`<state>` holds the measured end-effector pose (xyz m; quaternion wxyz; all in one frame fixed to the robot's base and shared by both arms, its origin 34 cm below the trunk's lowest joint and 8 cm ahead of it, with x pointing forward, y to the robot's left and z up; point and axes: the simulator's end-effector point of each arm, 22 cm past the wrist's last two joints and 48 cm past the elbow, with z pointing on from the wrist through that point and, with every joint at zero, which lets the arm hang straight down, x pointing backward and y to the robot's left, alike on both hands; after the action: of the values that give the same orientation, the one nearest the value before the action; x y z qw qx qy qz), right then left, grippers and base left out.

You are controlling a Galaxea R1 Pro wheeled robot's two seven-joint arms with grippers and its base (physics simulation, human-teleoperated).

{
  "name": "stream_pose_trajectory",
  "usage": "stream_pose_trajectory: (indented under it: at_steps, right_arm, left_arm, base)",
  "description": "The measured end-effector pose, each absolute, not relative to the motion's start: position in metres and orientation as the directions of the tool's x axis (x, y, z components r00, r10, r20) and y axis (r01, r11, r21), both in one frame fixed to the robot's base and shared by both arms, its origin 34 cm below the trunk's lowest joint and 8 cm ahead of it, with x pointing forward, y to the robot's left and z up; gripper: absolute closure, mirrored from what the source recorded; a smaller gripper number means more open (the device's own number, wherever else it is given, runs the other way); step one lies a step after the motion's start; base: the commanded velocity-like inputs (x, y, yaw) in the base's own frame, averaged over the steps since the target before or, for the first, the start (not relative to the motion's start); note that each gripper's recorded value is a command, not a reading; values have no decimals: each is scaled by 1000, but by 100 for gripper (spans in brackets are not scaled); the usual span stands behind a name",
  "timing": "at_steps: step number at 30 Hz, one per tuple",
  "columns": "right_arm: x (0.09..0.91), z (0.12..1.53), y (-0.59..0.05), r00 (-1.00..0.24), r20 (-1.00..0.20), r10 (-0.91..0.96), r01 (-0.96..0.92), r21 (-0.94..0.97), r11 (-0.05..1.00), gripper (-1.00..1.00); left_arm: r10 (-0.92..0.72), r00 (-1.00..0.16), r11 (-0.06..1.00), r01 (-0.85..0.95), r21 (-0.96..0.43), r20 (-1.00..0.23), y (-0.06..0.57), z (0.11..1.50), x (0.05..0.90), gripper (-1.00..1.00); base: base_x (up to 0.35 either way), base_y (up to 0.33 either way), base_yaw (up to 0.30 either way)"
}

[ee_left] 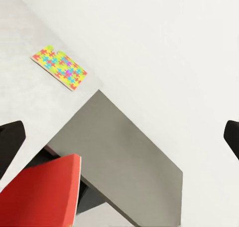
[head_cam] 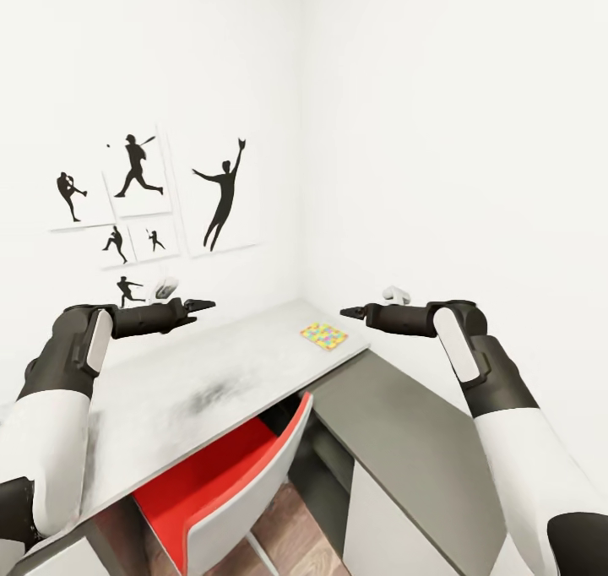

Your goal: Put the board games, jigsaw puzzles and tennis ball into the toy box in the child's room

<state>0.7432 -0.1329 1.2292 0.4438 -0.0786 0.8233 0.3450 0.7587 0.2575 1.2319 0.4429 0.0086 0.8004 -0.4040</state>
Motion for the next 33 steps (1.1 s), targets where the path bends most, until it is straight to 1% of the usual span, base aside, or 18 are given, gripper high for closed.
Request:
stream_pose_trajectory:
  at_steps: [8,14,24,33]
  right_arm:
    - [743,1228,-134,-595,-784,177,-433,498,751,-100]
    - [744,1228,-137,-594,-785,178,-431,497,753,-100]
    - [745,1229,-143,-591,-785,184,-425,497,757,-100]
    - [744,1234,-144,-586,-789,186,-426,495,757,-100]
  left_arm:
    - [-345,-607,673,372,-640,-715,258,1232,759,-100]
    - [-344,-608,673,372,-639,-716,257,1232,759,-100]
    - [-345,-608,672,372,-640,-715,257,1232,759,-100]
    - [-345,-603,671,377,-638,-719,257,1237,757,-100]
  base:
    - [194,-76,282]
    - [169,9,116]
    - [170,-39,9]
    - [137,60,-146]
